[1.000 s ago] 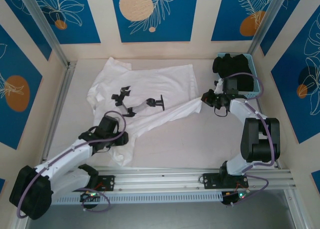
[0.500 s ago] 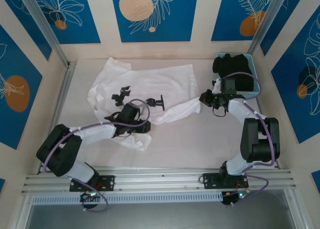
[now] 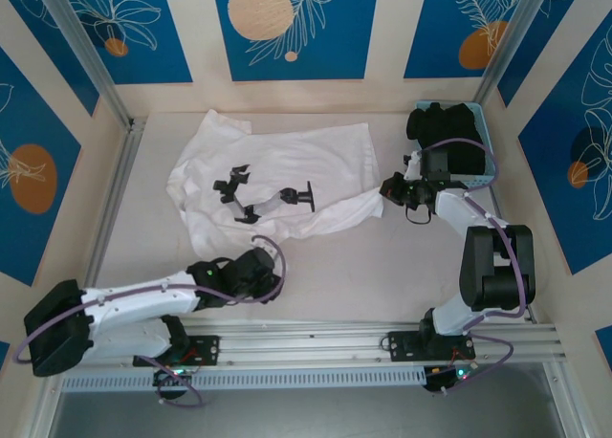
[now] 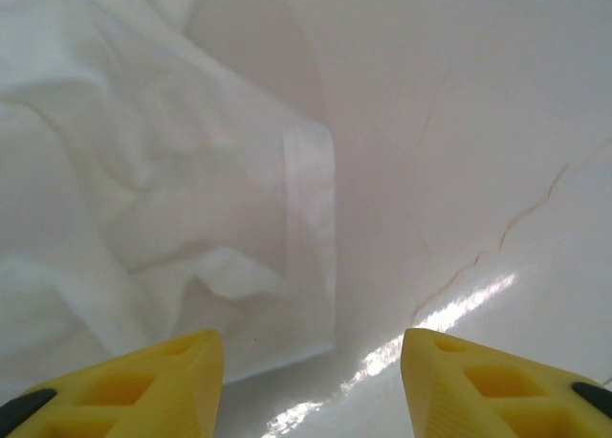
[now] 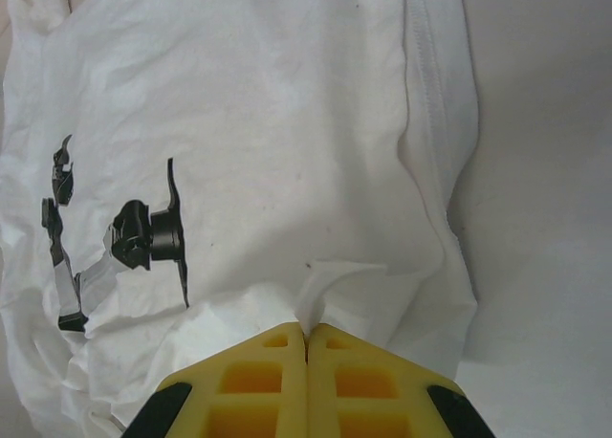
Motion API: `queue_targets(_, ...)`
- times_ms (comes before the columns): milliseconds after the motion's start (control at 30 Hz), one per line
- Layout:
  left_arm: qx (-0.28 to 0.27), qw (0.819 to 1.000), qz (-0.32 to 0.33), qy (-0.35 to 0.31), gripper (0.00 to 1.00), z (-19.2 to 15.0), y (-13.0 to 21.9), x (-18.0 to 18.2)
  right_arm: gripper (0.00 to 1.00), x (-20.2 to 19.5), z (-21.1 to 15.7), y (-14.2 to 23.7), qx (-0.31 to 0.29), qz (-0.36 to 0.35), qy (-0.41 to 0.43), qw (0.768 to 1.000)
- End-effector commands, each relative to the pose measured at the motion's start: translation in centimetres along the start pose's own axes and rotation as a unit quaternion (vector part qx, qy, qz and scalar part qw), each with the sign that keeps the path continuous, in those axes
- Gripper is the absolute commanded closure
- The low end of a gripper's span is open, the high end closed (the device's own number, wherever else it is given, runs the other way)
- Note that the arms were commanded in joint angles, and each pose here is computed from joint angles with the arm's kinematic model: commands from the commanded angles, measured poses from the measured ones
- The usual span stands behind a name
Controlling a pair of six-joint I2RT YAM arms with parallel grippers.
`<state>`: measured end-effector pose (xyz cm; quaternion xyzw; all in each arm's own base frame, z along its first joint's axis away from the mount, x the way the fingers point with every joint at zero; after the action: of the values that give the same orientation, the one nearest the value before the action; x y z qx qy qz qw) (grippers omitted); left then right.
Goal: Fold the inside-out t-shirt
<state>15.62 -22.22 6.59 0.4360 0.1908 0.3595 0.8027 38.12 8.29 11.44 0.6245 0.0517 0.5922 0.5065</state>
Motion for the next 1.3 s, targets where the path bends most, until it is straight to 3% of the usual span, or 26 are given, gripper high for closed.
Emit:
queue_targets(0, 0.021, 0.999, 0.017, -0.029, 0.48, 0.0, -1.3, -0.5, 1.00, -0.3, -1.2, -0.6, 0.022, -0.004, 0.006, 1.000)
queue_targets(267, 0.054, 0.996, 0.047, -0.061, 0.56, -0.5, -3.7, -0.2, 1.00, -0.5, -1.6, -0.4, 0.026, -0.008, 0.012, 1.000)
queue_targets(467, 0.065, 0.994, 0.063, -0.056, 0.82, -1.3, -3.6, 0.6, 1.00, -0.5, -1.5, -0.3, 0.023, -0.008, 0.013, 1.000)
queue_targets(600, 0.028, 0.994, 0.098, -0.038, 1.00, -0.2, -1.1, 3.0, 1.00, 0.1, -0.6, 0.7, 0.001, -0.005, 0.016, 1.000)
queue_targets(800, -0.117, 0.979, 0.164, 0.029, 1.00, 4.8, 8.3, 9.6, 1.00, 3.5, 1.9, 4.9, -0.053, 0.042, 0.025, 0.997)
queue_targets(967, -0.251, 0.927, 0.267, 0.074, 1.00, 8.8, 21.1, 16.2, 1.00, 7.4, 5.0, 11.0, -0.122, 0.080, 0.051, 0.988)
queue_targets(1100, -0.268, 0.898, 0.340, 0.073, 1.00, 11.3, 28.8, 19.2, 1.00, 9.7, 7.4, 16.9, -0.189, 0.106, 0.063, 0.974)
queue_targets(1267, -0.246, 0.881, 0.401, 0.057, 1.00, 13.9, 33.8, 21.8, 1.00, 11.0, 8.8, 22.6, -0.248, 0.127, 0.067, 0.958)
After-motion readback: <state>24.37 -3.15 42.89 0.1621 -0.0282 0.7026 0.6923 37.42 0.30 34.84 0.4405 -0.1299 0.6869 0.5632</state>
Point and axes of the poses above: each hand's point on the last joint's axis, 136 mm out from that joint toward the fingers, its own y axis back along the fingers, its own x axis along the line the jaws close on, z = x × y, the point moved 1 cm from there along y, back along the fingers, and after that the axes turned 15 degrees about -y, right-handed, at the moved point
